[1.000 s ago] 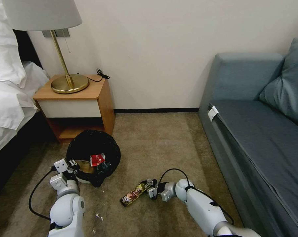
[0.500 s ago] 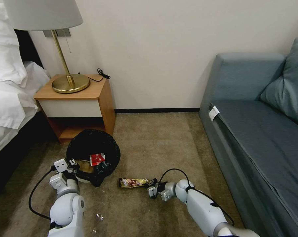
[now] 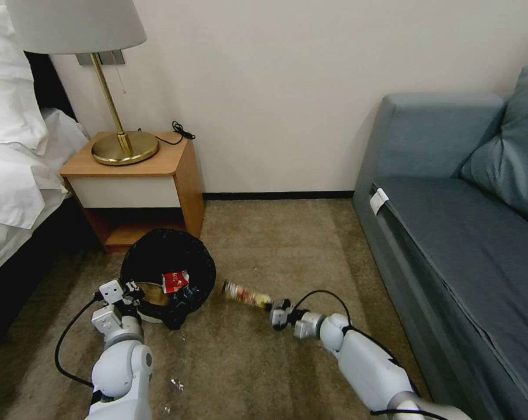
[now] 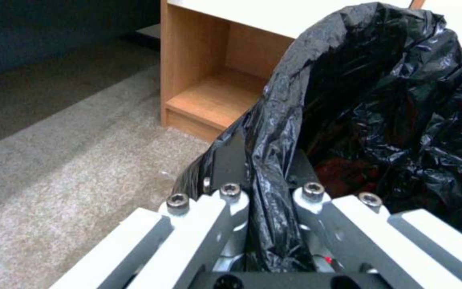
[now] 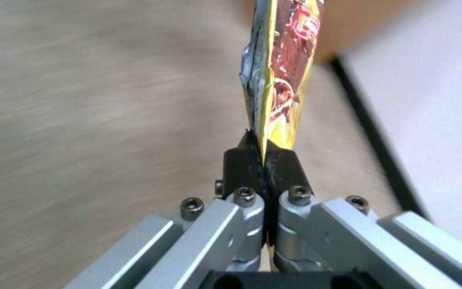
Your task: Pick up the trash bin, then pick up the garbage on the floor and place it into the trash bin.
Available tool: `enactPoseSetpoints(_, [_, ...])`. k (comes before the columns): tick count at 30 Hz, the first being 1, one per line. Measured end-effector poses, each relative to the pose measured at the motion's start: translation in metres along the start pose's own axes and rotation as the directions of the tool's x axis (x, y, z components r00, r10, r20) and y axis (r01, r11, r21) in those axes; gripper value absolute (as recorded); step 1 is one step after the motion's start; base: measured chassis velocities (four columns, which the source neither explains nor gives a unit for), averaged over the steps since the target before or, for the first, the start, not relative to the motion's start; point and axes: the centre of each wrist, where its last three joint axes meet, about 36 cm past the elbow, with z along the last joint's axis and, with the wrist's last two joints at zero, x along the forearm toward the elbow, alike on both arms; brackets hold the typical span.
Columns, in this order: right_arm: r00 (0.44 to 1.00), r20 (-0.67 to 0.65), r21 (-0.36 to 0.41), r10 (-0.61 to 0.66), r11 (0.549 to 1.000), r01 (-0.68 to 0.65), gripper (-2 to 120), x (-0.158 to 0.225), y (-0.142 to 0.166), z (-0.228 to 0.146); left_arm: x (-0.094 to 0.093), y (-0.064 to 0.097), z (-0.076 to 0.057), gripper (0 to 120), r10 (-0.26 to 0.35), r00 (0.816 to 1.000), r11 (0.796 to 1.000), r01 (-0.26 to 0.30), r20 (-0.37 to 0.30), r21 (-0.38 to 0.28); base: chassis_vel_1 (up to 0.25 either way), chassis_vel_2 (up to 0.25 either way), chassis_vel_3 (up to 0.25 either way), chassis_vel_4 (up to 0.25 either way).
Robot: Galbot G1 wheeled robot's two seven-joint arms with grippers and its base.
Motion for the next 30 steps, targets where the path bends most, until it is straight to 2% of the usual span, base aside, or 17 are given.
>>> enactPoseSetpoints(1, [1.000, 0.000, 0.000, 0.000, 1.000, 0.000, 0, 0.000, 0.000, 0.000, 0.000, 0.000, 0.000, 4, 0.000, 1.000, 1.000, 0.000, 0.000, 0.000, 0.000, 0.000, 0.000, 0.000])
enactPoseSetpoints(3, [0.992, 0.001, -0.058, 0.127, 0.990, -0.126, 0, -0.008, -0.020, -0.013, -0.001, -0.002, -0.001, 4, 0.004, 1.000, 1.000, -0.004, 0.003, 0.000, 0.000, 0.000, 0.000, 0.000])
enactPoseSetpoints(4, [0.992, 0.001, -0.058, 0.127, 0.990, -0.126, 0, -0.008, -0.020, -0.013, -0.001, -0.002, -0.001, 4, 0.004, 1.000, 1.000, -0.004, 0.003, 0.000, 0.000, 0.000, 0.000, 0.000])
enactPoseSetpoints(6, [0.968, 0.035, -0.082, 0.247, 0.966, -0.244, 0, -0.019, -0.044, -0.036, -0.001, -0.005, -0.003, 4, 0.008, 1.000, 1.000, -0.008, 0.005, 0.001, 0.000, 0.000, 0.000, 0.000])
enactPoseSetpoints(12, [0.938, 0.104, -0.094, 0.330, 0.942, -0.321, 0, -0.031, -0.069, -0.074, -0.001, -0.006, -0.003, 4, 0.011, 1.000, 1.000, -0.011, 0.004, -0.001, 0.000, 0.000, 0.000, 0.000])
enactPoseSetpoints(14, [0.925, 0.173, -0.086, 0.339, 0.940, -0.329, 0, -0.038, -0.076, -0.103, 0.000, -0.007, -0.002, 4, 0.012, 1.000, 1.000, -0.012, 0.002, -0.002, 0.000, 0.000, 0.000, 0.000])
enactPoseSetpoints(20, [0.910, 0.265, -0.072, 0.318, 0.948, -0.310, 0, -0.050, -0.069, -0.146, -0.001, -0.008, -0.002, 4, 0.014, 1.000, 1.000, -0.014, 0.003, -0.001, 0.000, 0.000, 0.000, 0.000])
enactPoseSetpoints(23, [0.909, 0.307, -0.078, 0.283, 0.959, -0.272, 0, -0.062, -0.051, -0.173, -0.002, -0.009, -0.001, 4, 0.015, 1.000, 1.000, -0.015, 0.000, -0.003, 0.000, 0.000, 0.000, 0.000])
enactPoseSetpoints(30, [0.903, 0.349, -0.071, 0.250, 0.968, -0.241, 0, -0.075, -0.038, -0.198, -0.001, -0.010, -0.001, 4, 0.011, 1.000, 1.000, -0.011, -0.001, -0.005, 0.000, 0.000, 0.000, 0.000])
